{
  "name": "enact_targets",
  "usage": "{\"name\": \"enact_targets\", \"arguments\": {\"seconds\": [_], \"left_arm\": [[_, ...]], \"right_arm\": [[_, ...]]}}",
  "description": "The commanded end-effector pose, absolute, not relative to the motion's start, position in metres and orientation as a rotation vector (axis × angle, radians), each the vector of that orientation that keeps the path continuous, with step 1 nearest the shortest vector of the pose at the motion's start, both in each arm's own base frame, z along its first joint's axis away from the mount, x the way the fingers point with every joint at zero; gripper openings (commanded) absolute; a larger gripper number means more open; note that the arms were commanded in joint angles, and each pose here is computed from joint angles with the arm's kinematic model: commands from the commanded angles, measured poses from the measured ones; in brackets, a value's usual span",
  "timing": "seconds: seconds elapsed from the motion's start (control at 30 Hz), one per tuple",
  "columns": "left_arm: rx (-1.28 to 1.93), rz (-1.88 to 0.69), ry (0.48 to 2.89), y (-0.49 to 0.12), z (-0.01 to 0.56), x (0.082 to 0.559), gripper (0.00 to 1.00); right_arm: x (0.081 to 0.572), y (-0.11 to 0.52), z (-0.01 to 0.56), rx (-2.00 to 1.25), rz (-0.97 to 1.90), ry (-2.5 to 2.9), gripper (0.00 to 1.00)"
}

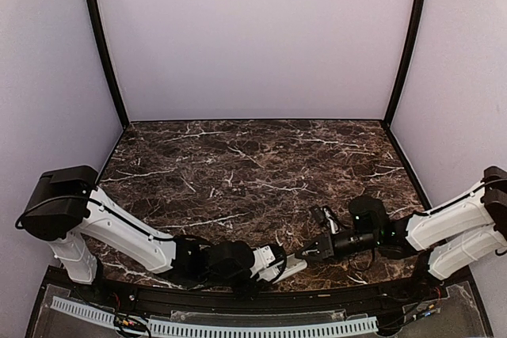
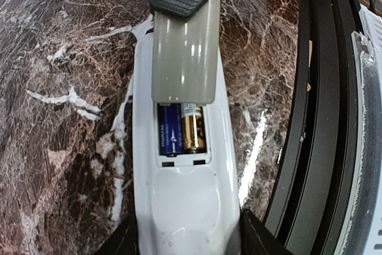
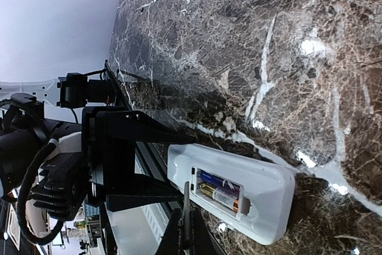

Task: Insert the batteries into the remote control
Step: Adjust the remote control without the battery cover at the center of the board.

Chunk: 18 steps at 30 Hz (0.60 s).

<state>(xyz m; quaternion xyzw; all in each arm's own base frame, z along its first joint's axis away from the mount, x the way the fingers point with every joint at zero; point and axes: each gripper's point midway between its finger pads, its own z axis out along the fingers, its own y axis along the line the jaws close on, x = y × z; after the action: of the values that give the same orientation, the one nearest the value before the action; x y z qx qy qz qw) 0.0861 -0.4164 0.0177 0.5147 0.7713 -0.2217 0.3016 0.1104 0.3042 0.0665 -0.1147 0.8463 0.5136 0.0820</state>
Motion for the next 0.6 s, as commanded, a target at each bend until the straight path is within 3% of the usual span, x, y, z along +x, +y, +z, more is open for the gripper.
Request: {"name": "enact_targets", "arguments": {"seconds": [0.0, 0.23, 0.4, 0.57], "left_arm": [[1.420, -0.529, 2.121, -0.404, -0.006, 0.083, 0.43], [1.390, -0.489, 2.133, -0.404, -0.007, 0.089, 0.26], [1.312, -0.449, 2.159, -0.400, -0.007, 0.101, 0.07], [1.269, -0.446, 2.169, -0.396, -0.004, 0.108, 0.03]], "right_arm": [[0.107, 0.310, 0.069, -0.371, 1.575, 2.499, 0.00], [0.106, 0.310, 0.074, -0.385, 1.587, 2.476, 0.00], [0.110, 0.311, 0.083, -0.534, 1.593, 2.458, 0.00], [0.121, 0.304, 0.085, -0.568, 1.594, 2.451, 0.00]]}}
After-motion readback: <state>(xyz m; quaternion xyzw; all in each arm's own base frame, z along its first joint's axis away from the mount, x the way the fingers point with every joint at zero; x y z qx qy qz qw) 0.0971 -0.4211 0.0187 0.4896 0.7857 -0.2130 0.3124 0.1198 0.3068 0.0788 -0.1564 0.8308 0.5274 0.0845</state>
